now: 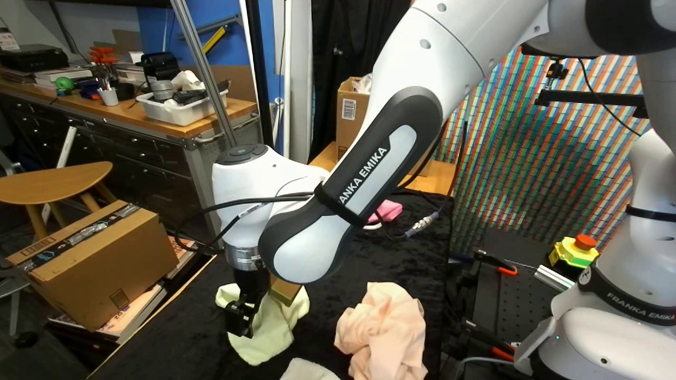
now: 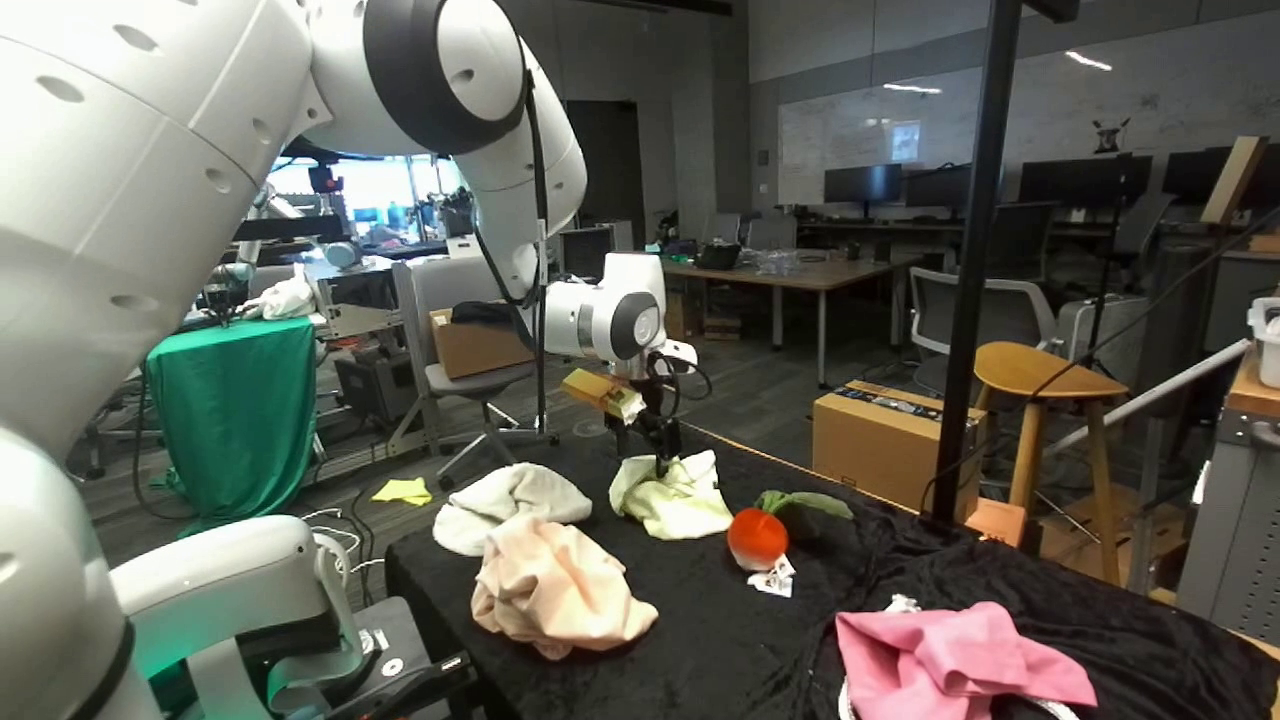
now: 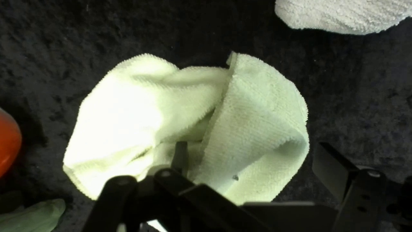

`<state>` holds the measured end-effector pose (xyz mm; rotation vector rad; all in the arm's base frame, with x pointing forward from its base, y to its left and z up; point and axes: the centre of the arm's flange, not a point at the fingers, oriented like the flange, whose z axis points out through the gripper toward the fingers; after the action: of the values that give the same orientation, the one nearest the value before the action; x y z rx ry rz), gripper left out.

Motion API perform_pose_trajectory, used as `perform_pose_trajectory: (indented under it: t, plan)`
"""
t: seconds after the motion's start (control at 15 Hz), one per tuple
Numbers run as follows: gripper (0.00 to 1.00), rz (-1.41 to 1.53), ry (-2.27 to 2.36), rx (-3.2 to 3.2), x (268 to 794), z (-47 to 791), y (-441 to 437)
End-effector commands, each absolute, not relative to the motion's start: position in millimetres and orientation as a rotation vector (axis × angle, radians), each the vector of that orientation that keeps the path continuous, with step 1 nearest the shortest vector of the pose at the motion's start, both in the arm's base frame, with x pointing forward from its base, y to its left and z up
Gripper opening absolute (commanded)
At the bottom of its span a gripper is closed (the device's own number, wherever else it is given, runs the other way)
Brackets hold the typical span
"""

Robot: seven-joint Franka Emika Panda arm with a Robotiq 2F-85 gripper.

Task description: Pile the t-shirts, towels and radish on top of the white rope on the right

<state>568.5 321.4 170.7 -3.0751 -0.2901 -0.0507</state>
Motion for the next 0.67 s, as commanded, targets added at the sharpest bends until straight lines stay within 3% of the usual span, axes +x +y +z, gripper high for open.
perform_pose_trajectory:
  t: [0.0, 0.47, 0.6]
  plan:
    - [1.00, -0.040, -0.276, -3.072, 579, 164, 324]
    - [1.00, 0.004, -0.311, -3.099, 571, 150, 321]
    - [0.90, 0.001, -0.315, -3.104, 570, 148, 321]
